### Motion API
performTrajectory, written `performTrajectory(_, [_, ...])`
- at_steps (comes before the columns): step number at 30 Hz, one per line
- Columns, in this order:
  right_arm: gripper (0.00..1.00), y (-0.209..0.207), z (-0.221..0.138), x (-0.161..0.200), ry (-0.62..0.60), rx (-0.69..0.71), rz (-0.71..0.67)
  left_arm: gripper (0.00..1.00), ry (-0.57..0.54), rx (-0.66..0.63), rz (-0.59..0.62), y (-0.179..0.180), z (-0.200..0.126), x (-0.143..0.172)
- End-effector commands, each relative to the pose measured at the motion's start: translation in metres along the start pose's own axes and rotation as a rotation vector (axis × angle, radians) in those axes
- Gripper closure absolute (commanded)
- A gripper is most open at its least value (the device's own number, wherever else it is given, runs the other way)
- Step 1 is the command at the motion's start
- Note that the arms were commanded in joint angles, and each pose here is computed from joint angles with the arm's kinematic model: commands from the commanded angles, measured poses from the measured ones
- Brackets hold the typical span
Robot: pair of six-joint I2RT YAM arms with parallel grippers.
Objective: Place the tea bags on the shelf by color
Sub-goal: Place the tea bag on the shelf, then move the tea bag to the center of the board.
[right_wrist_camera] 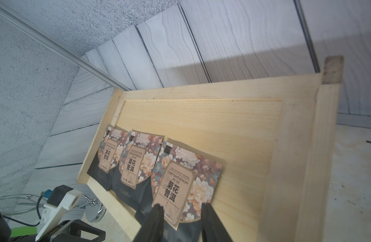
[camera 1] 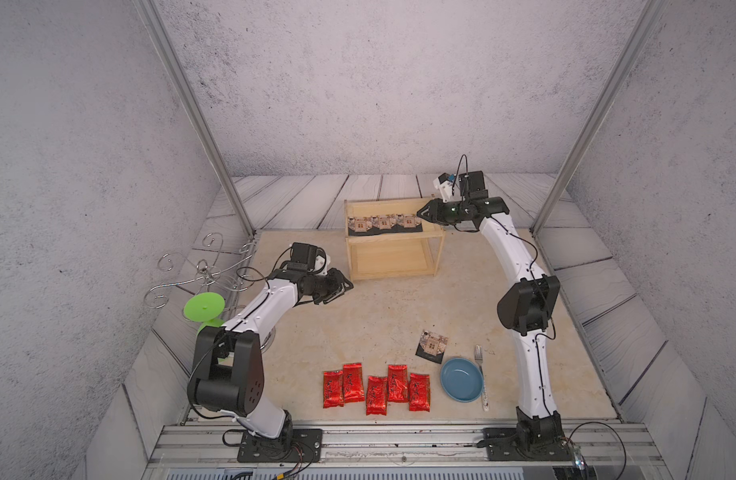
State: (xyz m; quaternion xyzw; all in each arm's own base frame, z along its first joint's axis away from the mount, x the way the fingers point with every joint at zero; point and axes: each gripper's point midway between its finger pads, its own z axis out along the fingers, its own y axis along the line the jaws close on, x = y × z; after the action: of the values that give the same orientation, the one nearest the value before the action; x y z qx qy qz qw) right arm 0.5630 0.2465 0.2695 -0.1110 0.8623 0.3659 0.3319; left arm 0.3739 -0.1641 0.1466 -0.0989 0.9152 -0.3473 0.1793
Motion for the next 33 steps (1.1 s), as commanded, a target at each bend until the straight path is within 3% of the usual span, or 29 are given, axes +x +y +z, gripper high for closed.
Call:
performTrajectory(1, [0.66,0.023,-0.035,-0.011,-0.043,0.062,-0.038,0.56,0.000,-0.002,0.009,-0.001,-0.002,0.003])
performTrajectory(7, [0.66,0.041,-0.088,0.018,-0.069,0.213,-0.047,0.56,-0.003,-0.022,0.058,-0.013,-0.009,0.016])
performTrajectory(13, [0.66,0.032,-0.106,0.107,-0.017,0.347,-0.024,0.55,0.041,-0.056,0.115,-0.021,-0.003,0.042])
performTrajectory(17, [0.66,0.011,-0.112,0.180,0.088,0.418,0.013,0.51,0.068,-0.078,0.143,-0.025,0.004,0.055])
performTrajectory(24, [0.65,0.008,-0.089,0.303,0.372,0.387,0.033,0.45,0.119,-0.101,0.155,-0.021,0.022,0.076])
performTrajectory(28, [0.63,0.007,-0.083,0.348,0.472,0.378,0.015,0.42,0.139,-0.099,0.139,-0.017,0.029,0.080])
performTrajectory(33, [0.61,-0.001,-0.081,0.378,0.535,0.393,0.014,0.40,0.155,-0.093,0.128,-0.016,0.034,0.083])
